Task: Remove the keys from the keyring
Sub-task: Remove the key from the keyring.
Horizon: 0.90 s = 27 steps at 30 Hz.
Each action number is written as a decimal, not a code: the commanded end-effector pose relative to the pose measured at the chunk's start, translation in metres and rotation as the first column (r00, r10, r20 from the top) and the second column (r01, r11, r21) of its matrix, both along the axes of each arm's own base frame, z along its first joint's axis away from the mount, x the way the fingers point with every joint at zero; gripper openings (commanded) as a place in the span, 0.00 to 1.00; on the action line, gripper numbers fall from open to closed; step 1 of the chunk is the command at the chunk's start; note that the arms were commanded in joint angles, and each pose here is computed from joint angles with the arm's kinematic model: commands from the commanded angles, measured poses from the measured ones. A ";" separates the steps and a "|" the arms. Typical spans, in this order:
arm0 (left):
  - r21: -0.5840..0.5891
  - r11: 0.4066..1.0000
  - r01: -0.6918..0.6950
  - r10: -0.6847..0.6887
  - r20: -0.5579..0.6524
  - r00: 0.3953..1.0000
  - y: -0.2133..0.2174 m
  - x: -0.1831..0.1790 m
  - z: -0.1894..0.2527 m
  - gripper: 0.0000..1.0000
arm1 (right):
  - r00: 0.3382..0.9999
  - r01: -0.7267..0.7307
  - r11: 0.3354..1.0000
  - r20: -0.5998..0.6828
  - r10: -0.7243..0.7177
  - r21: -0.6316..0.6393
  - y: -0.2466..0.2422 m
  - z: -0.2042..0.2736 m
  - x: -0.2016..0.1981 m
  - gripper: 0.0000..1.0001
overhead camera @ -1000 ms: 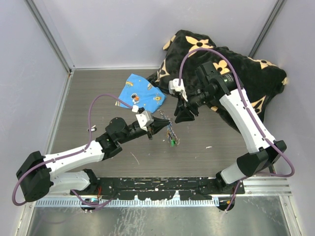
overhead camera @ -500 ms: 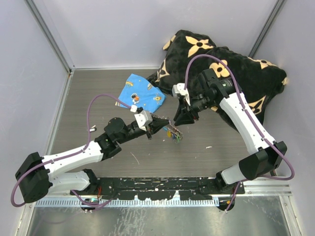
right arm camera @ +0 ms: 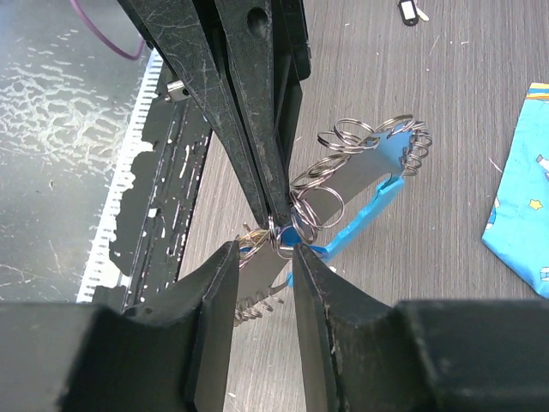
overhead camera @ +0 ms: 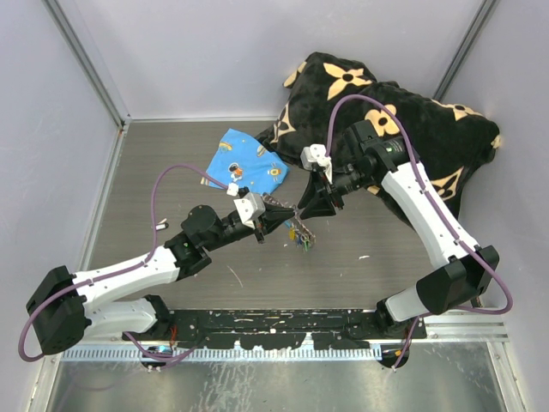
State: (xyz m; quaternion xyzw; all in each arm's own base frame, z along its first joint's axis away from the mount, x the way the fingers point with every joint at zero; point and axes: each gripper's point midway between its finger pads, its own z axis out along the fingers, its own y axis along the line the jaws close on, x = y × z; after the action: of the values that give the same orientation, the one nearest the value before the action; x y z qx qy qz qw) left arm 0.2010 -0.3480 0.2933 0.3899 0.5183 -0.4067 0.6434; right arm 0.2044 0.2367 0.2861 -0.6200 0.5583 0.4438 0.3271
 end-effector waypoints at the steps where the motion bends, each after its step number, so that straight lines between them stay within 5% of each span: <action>1: -0.125 0.992 -0.009 0.018 0.074 0.997 0.009 -0.002 0.047 0.00 | 0.999 -0.020 0.999 0.036 0.018 0.049 0.005 0.005 0.002 0.37; 20: -0.137 0.991 0.008 0.001 0.063 0.998 0.006 -0.003 0.049 0.00 | 0.999 -0.037 0.997 0.039 0.034 0.065 0.012 0.001 0.003 0.27; 27: -0.146 0.989 0.005 0.003 0.054 0.999 0.006 -0.003 0.048 0.00 | 0.997 -0.063 0.996 0.050 0.060 0.066 0.014 0.003 -0.004 0.08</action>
State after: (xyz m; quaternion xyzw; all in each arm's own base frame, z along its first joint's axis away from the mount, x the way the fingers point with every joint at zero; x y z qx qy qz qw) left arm 0.1999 -0.3484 0.2934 0.3826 0.5233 -0.4159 0.6378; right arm 0.2061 0.2460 0.2765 -0.6282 0.5410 0.4492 0.3332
